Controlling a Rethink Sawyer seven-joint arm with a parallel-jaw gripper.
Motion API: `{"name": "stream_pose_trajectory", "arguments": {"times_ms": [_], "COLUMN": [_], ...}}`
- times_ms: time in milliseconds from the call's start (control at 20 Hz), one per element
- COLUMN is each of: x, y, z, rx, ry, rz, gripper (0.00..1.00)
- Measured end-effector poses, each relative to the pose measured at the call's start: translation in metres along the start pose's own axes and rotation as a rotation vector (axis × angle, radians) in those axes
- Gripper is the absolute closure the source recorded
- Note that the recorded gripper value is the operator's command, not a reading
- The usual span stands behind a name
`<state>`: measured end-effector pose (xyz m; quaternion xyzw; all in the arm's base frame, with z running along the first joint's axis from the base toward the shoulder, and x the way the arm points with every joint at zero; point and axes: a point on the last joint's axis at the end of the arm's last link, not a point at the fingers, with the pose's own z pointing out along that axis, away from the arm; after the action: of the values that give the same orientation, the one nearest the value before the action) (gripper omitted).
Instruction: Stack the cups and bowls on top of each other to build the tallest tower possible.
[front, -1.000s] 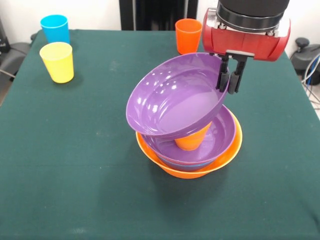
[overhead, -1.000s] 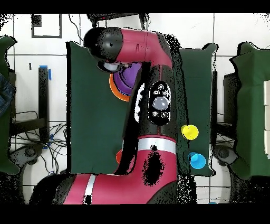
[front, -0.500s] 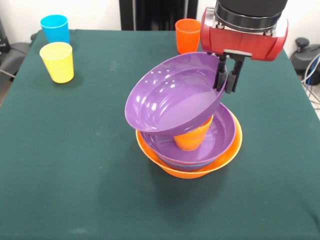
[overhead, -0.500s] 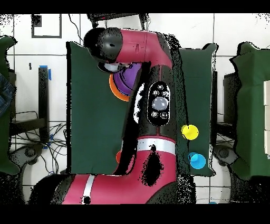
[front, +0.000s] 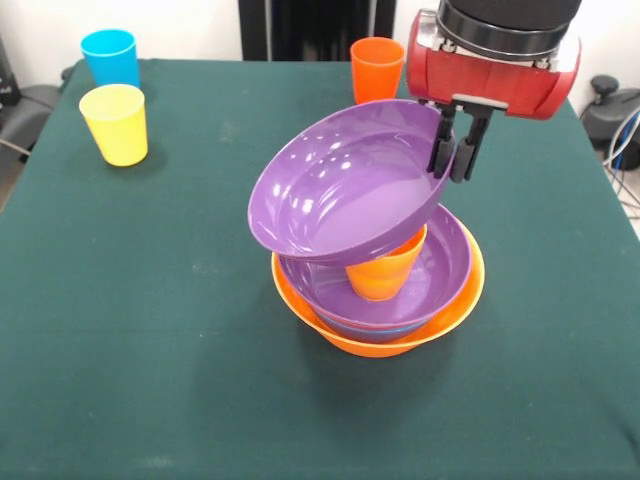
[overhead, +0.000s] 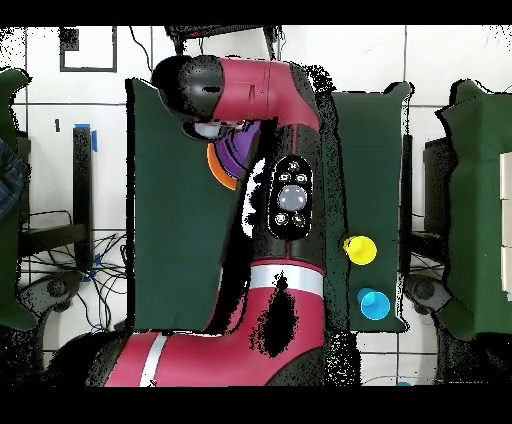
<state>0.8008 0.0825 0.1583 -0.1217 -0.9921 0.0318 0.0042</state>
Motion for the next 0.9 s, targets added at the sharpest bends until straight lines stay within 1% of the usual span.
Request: {"name": "stream_pose_trajectory", "arguments": {"times_ms": [550,900], "x": [0.008,0.004], "y": [0.015,0.015], "z": [0.01,0.008], "rx": [0.025,0.048], "ry": [0.004,-0.014], "rz": [-0.026,-0.032], "gripper": [1.0,1.0]}}
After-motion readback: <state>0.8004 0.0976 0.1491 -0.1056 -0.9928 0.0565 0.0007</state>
